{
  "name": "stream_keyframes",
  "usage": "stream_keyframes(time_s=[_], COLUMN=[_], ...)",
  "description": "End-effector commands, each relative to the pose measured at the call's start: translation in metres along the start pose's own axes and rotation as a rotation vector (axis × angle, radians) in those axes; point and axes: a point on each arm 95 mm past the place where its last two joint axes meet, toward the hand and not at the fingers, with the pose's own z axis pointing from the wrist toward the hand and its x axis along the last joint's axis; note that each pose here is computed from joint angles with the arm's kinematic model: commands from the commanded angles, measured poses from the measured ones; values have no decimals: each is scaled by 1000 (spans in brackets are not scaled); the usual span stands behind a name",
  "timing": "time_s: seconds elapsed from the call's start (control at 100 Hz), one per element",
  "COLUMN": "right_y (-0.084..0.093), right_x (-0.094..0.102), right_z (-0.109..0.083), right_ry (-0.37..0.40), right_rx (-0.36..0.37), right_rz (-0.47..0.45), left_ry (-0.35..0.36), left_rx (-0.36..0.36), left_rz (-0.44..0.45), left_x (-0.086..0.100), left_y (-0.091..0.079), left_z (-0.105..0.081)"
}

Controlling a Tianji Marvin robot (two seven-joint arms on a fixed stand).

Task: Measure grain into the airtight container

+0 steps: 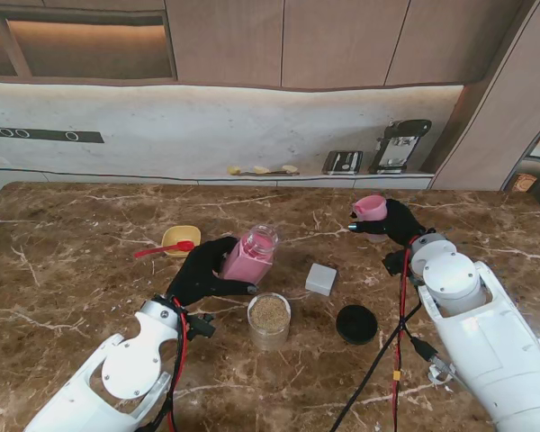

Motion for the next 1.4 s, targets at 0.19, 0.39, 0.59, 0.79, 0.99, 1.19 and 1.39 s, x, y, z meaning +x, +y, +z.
stream_keyframes(time_s=[0.19,0.39,0.59,0.79,0.99,1.19,1.39], right_y=[-20,-26,-30,-34,-38,-43,-46], right_x=[-34,-49,-59,-67,-81,-90,-97], right_z=[6,8,12,14,15,15,16], right_ry=[-108,-156,-177,-192,-222,-242,-262], right_rx=[63,80,87,95,95,91,96], right_rz=[-12,-14,-12,-28,-46,-44,-41], left_ry=[-15,-27,-32,-36,-40,-46,-44], left_rx=[0,-2,-6,-10,-9,-11,-11], left_rz=[-2,-2,-3,-5,-4,-7,-8], left_x=[0,0,0,-1,-2,-2,-2], left_y=[3,4,4,5,5,6,6], left_z=[-4,-5,-4,-3,-4,-4,-4])
